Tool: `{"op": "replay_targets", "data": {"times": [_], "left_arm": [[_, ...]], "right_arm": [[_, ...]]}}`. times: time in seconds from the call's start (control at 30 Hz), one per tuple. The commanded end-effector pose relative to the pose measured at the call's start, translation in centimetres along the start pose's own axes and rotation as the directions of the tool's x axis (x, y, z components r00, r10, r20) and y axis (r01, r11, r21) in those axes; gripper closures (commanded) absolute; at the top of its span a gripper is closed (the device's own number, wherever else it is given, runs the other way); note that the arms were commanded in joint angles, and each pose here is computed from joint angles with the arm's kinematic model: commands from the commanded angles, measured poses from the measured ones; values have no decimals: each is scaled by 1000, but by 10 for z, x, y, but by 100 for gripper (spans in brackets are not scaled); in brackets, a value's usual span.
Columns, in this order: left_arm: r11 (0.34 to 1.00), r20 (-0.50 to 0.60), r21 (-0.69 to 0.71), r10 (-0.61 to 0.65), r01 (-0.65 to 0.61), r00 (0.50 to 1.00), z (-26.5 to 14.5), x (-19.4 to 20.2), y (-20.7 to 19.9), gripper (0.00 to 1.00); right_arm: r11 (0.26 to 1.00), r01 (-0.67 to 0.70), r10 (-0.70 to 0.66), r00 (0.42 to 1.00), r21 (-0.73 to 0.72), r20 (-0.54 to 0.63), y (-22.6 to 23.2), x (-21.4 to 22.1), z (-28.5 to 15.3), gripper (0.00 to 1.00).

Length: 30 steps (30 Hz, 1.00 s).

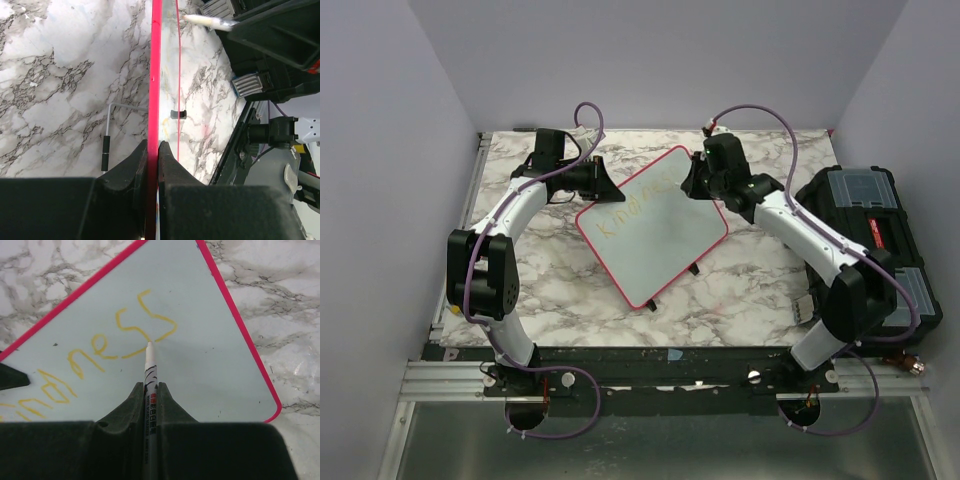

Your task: Write a sentence on the whiteboard

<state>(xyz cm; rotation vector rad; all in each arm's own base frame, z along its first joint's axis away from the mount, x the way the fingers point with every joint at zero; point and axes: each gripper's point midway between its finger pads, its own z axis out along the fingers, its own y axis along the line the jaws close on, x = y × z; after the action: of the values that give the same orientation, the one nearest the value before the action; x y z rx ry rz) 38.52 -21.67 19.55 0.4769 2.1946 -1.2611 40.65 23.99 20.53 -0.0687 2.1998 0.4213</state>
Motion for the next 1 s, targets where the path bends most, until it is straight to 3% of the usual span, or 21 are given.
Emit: {"op": "replay_targets", "data": {"times": [0.0,0.17,0.27,0.8,0.97], "left_arm": [[997,-59,-11,71,-72,996,10,19,3,100],[997,-58,-14,70,-71,996,10,19,3,100],[997,-58,-14,71,-72,996,10,19,3,100],[997,-54,-36,67,-69,996,10,19,6,100],[997,-56,-46,65,-67,996,10,20,8,100]], "right_arm": [[998,-22,32,987,-65,157,18,-59,-58,99],[990,-78,111,949,-121,294,20,-85,-108,99],[986,-87,129,943,-145,308,21,-86,-121,99],[969,-37,45,999,-242,28,35,15,-93,99],[974,22,-20,1000,-224,11,48,40,-90,99]]}}
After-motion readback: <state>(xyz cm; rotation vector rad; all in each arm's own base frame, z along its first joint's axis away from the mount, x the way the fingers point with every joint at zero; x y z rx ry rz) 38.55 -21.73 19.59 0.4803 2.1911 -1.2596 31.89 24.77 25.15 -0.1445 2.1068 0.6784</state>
